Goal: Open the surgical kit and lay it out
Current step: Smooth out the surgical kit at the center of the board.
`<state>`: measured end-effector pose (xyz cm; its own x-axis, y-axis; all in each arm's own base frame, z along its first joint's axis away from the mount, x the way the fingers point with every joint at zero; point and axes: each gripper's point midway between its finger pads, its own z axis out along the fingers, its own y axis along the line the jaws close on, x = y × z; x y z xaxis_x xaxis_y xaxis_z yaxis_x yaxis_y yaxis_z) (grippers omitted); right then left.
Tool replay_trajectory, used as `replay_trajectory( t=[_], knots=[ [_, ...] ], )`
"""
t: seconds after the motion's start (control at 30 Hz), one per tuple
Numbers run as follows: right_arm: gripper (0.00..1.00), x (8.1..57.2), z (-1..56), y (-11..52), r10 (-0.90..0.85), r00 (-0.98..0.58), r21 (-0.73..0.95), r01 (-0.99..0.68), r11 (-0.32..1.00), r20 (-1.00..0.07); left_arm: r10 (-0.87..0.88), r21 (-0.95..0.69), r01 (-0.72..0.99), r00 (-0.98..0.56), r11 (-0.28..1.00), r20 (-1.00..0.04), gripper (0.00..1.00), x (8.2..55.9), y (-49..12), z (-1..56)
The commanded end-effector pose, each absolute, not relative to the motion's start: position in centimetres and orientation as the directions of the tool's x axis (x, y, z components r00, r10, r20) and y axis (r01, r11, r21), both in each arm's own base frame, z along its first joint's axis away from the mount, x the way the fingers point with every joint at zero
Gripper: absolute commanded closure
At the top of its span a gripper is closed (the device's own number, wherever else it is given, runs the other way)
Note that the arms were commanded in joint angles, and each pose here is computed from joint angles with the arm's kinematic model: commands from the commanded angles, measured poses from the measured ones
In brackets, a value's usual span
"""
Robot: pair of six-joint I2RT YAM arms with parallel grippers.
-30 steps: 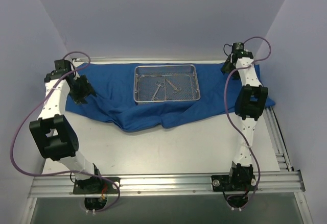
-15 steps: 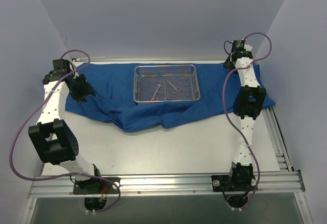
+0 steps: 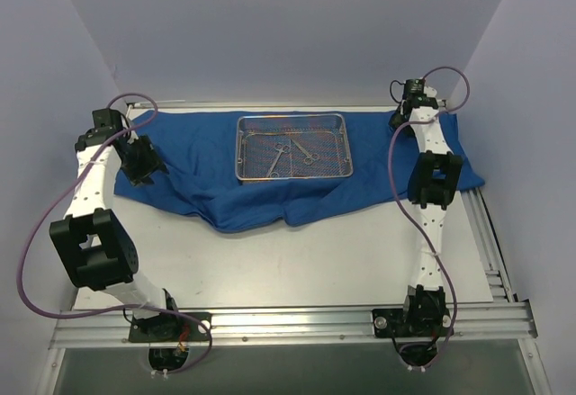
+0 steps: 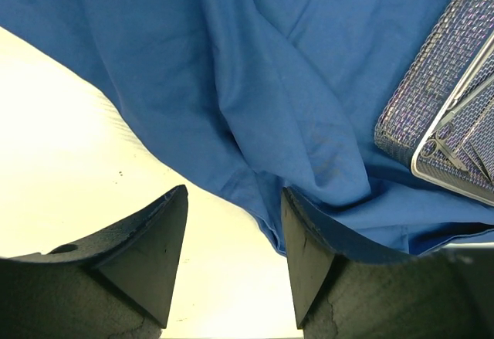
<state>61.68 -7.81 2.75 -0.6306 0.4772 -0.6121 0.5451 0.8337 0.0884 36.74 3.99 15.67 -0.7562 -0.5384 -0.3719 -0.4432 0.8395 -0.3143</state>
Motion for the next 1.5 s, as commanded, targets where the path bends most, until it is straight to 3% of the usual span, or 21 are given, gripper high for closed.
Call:
replay_trajectory(
  t=[0.0,0.17,0.2,0.33,0.4,0.43,0.5,0.6,0.87,1.27,1.47],
  knots=[
    [0.56,61.8,3.7,-7.7,0.470,-0.623,0.075,0.551,0.831,-0.625,-0.561,-0.348,-0.450,-0.744,0.822,-0.363,0.40,37.0,4.2,15.2],
    [0.65,61.7,3.5,-7.8,0.468,-0.625,0.077,0.547,0.834,-0.625,-0.593,-0.367,-0.478,-0.735,0.798,-0.330,0.41,36.7,4.6,14.5],
    [0.71,61.8,3.6,-7.9,0.470,-0.621,0.082,0.547,0.833,-0.627,-0.589,-0.366,-0.475,-0.737,0.800,-0.331,0.41,36.7,4.6,14.6],
    [0.82,62.1,3.2,-7.7,0.479,-0.622,0.107,0.538,0.836,-0.620,-0.586,-0.362,-0.476,-0.744,0.802,-0.321,0.41,36.3,4.6,14.4],
    [0.83,62.1,3.0,-7.6,0.485,-0.624,0.117,0.535,0.836,-0.613,-0.587,-0.365,-0.476,-0.747,0.800,-0.311,0.41,36.2,4.4,14.2],
    [0.79,62.1,2.8,-7.6,0.488,-0.628,0.123,0.533,0.837,-0.606,-0.588,-0.362,-0.481,-0.752,0.799,-0.299,0.41,36.0,4.4,14.0],
    [0.62,62.1,2.7,-7.5,0.488,-0.632,0.129,0.526,0.841,-0.602,-0.592,-0.364,-0.485,-0.750,0.795,-0.294,0.42,35.9,4.3,13.9],
    [0.53,62.3,2.7,-7.4,0.476,-0.636,0.131,0.510,0.850,-0.608,-0.591,-0.366,-0.480,-0.746,0.797,-0.308,0.41,36.0,4.3,14.3],
    [0.53,61.8,0.6,-7.1,0.475,-0.668,0.109,0.512,0.852,-0.573,-0.593,-0.371,-0.482,-0.750,0.794,-0.294,0.42,36.3,4.3,14.0],
    [0.75,61.0,-0.2,-7.8,0.480,-0.675,0.077,0.534,0.842,-0.561,-0.626,-0.375,-0.522,-0.737,0.766,-0.253,0.42,35.9,4.4,13.0],
    [0.99,62.1,2.1,-7.6,0.477,-0.643,0.117,0.519,0.847,-0.599,-0.670,-0.416,-0.556,-0.714,0.720,-0.203,0.39,35.4,4.8,12.2]
  ],
)
